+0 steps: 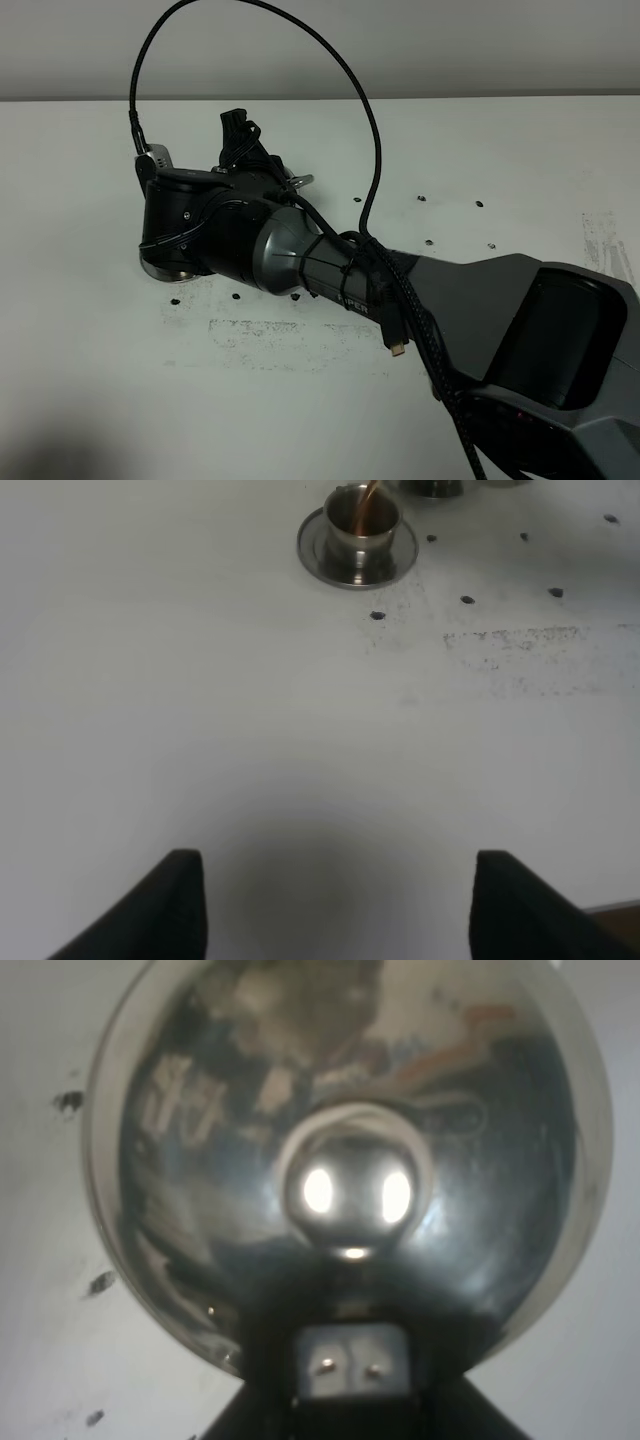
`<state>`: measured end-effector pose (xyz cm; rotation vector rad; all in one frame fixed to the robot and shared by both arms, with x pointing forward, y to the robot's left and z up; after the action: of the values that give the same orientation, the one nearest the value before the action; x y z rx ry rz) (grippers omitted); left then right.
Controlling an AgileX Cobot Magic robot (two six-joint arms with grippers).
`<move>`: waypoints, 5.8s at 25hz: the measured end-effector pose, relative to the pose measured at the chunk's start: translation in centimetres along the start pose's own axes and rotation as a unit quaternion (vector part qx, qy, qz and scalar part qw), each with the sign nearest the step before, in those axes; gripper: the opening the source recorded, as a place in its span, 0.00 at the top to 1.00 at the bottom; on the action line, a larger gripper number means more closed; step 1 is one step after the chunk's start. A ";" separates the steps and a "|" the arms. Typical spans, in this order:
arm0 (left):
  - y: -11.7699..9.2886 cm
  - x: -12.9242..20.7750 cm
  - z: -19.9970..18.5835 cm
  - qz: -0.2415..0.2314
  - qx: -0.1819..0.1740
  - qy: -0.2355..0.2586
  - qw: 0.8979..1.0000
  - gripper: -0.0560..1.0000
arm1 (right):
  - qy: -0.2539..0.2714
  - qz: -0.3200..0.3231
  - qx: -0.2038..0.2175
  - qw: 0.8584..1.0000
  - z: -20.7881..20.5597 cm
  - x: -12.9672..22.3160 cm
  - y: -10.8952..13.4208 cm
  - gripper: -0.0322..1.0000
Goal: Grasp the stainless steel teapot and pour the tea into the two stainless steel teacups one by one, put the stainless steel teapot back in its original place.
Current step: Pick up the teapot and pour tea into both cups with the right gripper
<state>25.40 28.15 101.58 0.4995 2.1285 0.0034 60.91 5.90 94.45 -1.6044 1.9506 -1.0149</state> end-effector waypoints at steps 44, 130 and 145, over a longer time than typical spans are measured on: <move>0.0 0.0 0.0 0.000 0.000 0.000 1.000 0.43 | 0.005 -0.037 0.041 0.998 -0.4 -0.4 0.5 0.79; 0.0 0.0 0.0 0.000 0.000 0.000 1.000 0.43 | -0.050 0.286 -0.351 0.890 -1.3 3.5 5.5 0.79; 0.0 0.0 0.0 0.000 0.000 0.000 1.000 0.43 | -0.100 0.147 -0.230 0.957 3.7 8.1 -6.2 0.79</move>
<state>25.40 28.15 101.58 0.4995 2.1285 0.0034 65.66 -3.29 97.76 -1.4982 2.2995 -0.2788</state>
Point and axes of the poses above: a point on each arm's last joint axis where the gripper is mounted, z pointing out along that axis toward the gripper, y along the wrist's bending axis when the last joint is at zero, x = y × z, the point moved 3 cm from there along z, pointing out along that axis toward the gripper, and after that the axes turned 15 degrees about z, right-handed, at the moved point
